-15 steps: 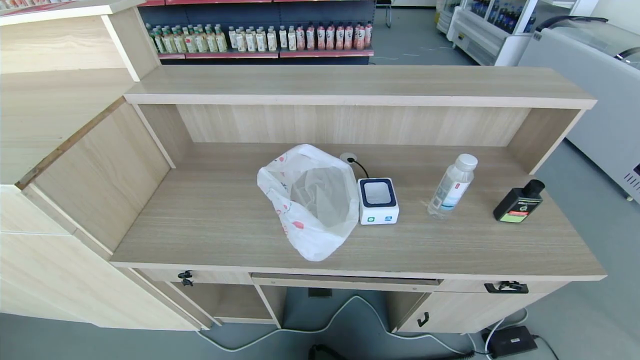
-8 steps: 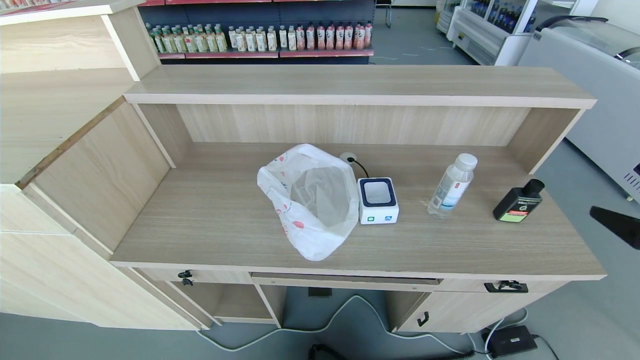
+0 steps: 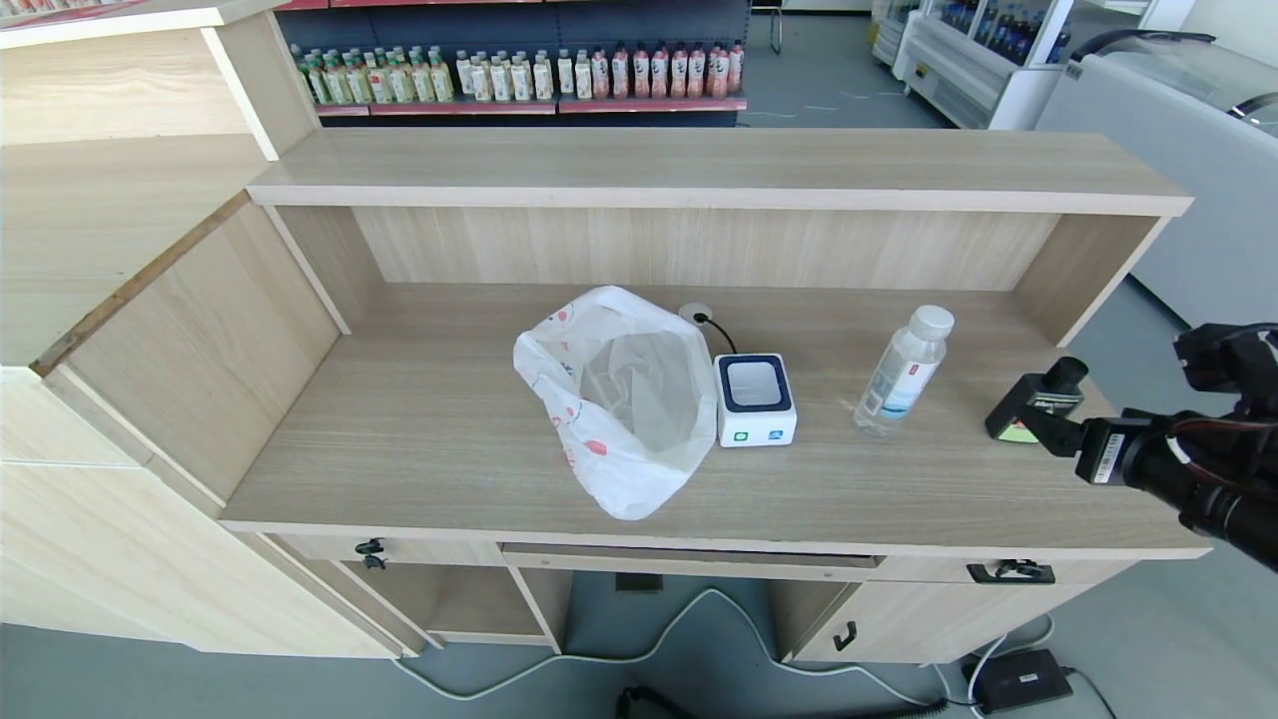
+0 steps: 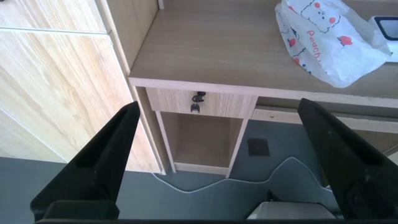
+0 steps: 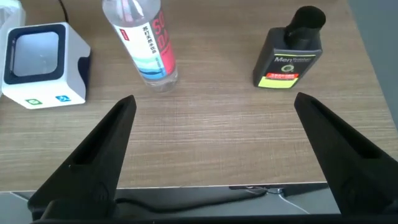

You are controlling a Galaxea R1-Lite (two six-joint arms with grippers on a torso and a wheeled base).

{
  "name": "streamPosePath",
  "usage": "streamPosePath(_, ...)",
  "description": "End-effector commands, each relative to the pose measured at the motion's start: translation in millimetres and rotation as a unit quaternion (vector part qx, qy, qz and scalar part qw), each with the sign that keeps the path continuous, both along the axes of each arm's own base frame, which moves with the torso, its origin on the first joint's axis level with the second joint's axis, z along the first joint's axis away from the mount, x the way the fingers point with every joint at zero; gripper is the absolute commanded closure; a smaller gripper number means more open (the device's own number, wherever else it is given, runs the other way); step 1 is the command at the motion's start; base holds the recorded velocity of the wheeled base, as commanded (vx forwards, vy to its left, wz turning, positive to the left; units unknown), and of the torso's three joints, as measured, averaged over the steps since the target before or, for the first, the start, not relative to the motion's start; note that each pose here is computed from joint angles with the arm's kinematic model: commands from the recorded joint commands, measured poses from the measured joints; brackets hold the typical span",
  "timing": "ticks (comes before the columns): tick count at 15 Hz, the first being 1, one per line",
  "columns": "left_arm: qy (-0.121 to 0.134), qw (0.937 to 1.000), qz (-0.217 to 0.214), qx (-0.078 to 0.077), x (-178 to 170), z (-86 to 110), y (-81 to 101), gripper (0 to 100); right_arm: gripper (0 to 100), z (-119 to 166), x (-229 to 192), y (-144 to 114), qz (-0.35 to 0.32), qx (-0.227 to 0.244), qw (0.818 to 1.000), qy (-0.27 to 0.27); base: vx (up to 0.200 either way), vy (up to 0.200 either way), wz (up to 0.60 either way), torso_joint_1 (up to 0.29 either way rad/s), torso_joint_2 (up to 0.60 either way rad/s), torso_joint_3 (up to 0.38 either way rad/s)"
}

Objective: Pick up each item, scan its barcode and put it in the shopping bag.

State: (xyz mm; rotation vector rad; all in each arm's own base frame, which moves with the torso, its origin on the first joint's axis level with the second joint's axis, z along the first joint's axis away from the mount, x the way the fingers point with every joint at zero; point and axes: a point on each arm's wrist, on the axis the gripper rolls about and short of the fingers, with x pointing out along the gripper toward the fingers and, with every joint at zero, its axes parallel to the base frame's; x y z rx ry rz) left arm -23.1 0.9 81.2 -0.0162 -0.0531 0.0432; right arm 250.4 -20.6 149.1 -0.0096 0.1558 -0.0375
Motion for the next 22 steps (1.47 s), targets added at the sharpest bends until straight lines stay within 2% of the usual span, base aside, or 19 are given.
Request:
streamPosePath(1,0.0,1.0,0.0,0.0,0,-0.1,0.0,0,0,-40,38,-3,0.002,0.003,0.999,0.045,0.0,0.0,0.0,0.0,0.0,0.0)
streamPosePath(5,0.0,1.0,0.0,0.001,0,0.0,0.0,0,0,-36,66,-3,0.005,0.001,1.0,0.024,0.0,0.0,0.0,0.0,0.0,0.0)
streamPosePath(9,0.0,1.0,0.0,0.001,0,-0.1,0.0,0,0,-38,74,15,0.035,0.003,0.999,0.022,0.0,0.0,0.0,0.0,0.0,0.0)
streamPosePath(15,0.0,1.0,0.0,0.001,0,-0.1,0.0,0,0,-27,108,33,0.048,-0.008,0.999,-0.02,0.0,0.0,0.0,0.0,0.0,0.0)
streamPosePath(22,0.0,1.0,0.0,0.001,0,0.0,0.0,0,0,-35,120,45,0.046,-0.019,0.999,-0.019,0.0,0.0,0.0,0.0,0.0,0.0)
